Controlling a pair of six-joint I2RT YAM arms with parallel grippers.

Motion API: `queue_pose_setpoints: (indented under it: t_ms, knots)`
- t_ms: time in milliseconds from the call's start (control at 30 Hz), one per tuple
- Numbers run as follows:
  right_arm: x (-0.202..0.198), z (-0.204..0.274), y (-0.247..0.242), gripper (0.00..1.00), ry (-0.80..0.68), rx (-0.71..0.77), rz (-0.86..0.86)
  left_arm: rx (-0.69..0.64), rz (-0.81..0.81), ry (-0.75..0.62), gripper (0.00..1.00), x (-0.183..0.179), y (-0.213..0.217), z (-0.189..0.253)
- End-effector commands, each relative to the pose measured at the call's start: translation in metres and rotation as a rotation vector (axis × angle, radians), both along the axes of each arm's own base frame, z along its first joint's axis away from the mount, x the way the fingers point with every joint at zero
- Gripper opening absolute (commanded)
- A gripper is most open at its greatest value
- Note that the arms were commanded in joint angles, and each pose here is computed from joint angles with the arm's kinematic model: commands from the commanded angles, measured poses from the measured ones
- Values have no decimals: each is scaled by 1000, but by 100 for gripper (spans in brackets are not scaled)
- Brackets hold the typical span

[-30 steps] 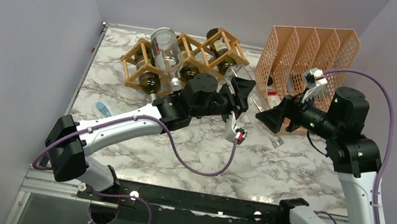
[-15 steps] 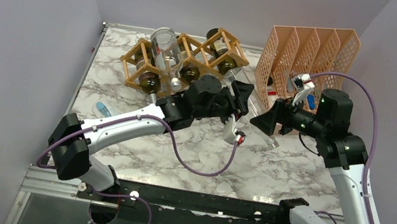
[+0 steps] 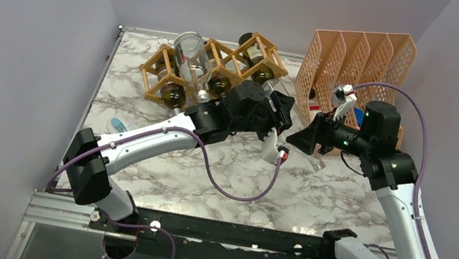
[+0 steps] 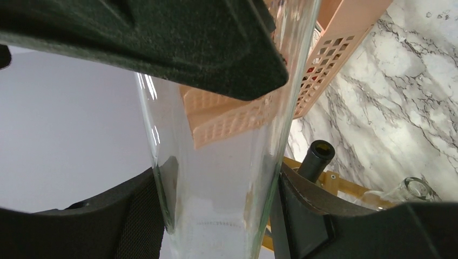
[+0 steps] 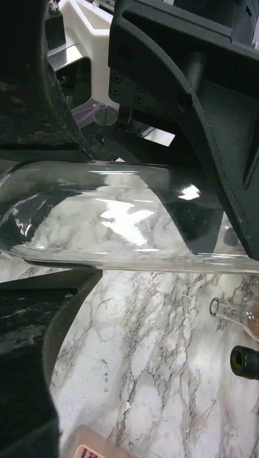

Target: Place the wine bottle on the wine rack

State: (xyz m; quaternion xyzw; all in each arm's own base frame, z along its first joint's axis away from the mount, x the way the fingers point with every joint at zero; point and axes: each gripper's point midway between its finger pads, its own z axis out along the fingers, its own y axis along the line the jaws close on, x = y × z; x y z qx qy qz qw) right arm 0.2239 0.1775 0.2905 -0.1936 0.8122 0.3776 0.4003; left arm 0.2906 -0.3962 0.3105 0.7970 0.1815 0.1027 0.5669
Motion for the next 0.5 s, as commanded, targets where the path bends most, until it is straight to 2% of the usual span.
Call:
queue_pose_setpoints:
  t_ms: [0,67,167,200,333,367,467]
  knots:
    - [3,4,3,65,-25,11,7,-81,15,-17,8,1,-1,37]
    - [6,6,3,53,-28,11,-2,-92,25,14,16,1,0,36]
    - [13,13,-2,29,-48,9,-65,-121,35,70,46,-3,2,35]
    - [17,17,-5,24,-63,10,-96,-129,37,87,55,-5,3,35]
    - [26,40,-11,15,-125,43,-174,-180,46,146,88,-13,9,38]
    - [28,46,-11,13,-135,54,-182,-201,37,150,92,-16,10,45]
    - [33,62,-13,8,-160,69,-210,-258,15,178,97,-25,12,52]
